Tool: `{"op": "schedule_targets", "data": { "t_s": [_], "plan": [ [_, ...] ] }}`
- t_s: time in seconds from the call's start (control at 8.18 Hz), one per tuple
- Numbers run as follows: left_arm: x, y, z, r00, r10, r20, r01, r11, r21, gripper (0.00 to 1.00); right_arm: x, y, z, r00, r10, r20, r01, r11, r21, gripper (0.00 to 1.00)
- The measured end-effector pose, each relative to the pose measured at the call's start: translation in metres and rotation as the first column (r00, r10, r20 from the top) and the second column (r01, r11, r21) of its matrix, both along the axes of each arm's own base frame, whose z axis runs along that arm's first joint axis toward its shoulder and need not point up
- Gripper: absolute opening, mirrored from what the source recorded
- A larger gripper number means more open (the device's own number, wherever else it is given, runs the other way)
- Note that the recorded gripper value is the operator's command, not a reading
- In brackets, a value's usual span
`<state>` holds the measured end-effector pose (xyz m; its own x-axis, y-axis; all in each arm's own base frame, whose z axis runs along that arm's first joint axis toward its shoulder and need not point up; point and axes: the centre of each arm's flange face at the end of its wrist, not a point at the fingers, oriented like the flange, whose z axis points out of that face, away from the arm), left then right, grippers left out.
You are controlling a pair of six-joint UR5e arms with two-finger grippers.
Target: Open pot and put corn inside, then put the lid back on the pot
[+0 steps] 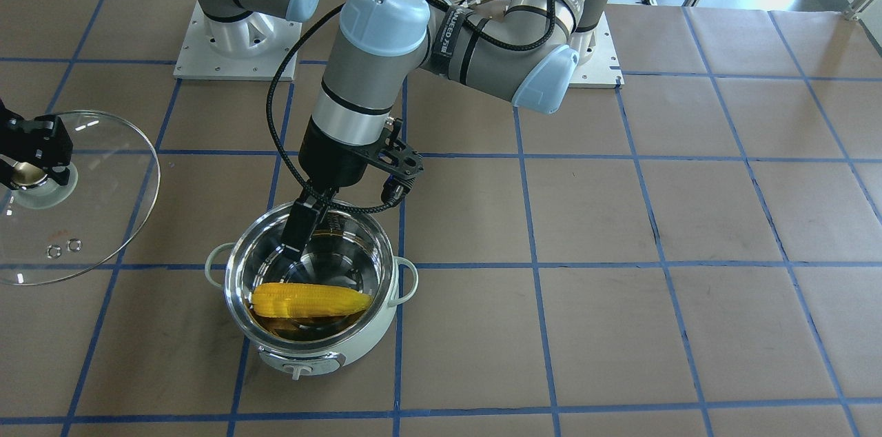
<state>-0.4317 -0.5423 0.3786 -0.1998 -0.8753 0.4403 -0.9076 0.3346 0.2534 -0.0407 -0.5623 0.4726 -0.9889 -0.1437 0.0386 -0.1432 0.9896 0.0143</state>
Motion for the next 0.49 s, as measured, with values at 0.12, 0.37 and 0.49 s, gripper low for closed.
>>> {"op": "schedule_targets", "data": {
  "t_s": [0.12, 0.37, 0.49],
  "plan": [
    [0.007, 0.003, 0.013, 0.994, -0.104, 0.034, 0.106, 0.994, -0.035, 1.0, 0.001, -0.001, -0.001, 1.0, -0.006, 0.006, 0.006, 1.0, -0.001, 0.03],
    [0.06, -0.019, 0.029, 0.952, -0.27, 0.146, 0.28, 0.958, -0.054, 1.0, 0.009, -0.003, -0.004, 0.999, -0.042, 0.013, 0.042, 0.999, -0.001, 0.03],
    [0.096, -0.031, 0.04, 0.929, -0.315, 0.193, 0.331, 0.942, -0.057, 1.0, 0.02, -0.004, -0.003, 0.999, -0.051, 0.011, 0.051, 0.999, -0.006, 0.03]
  ]
}}
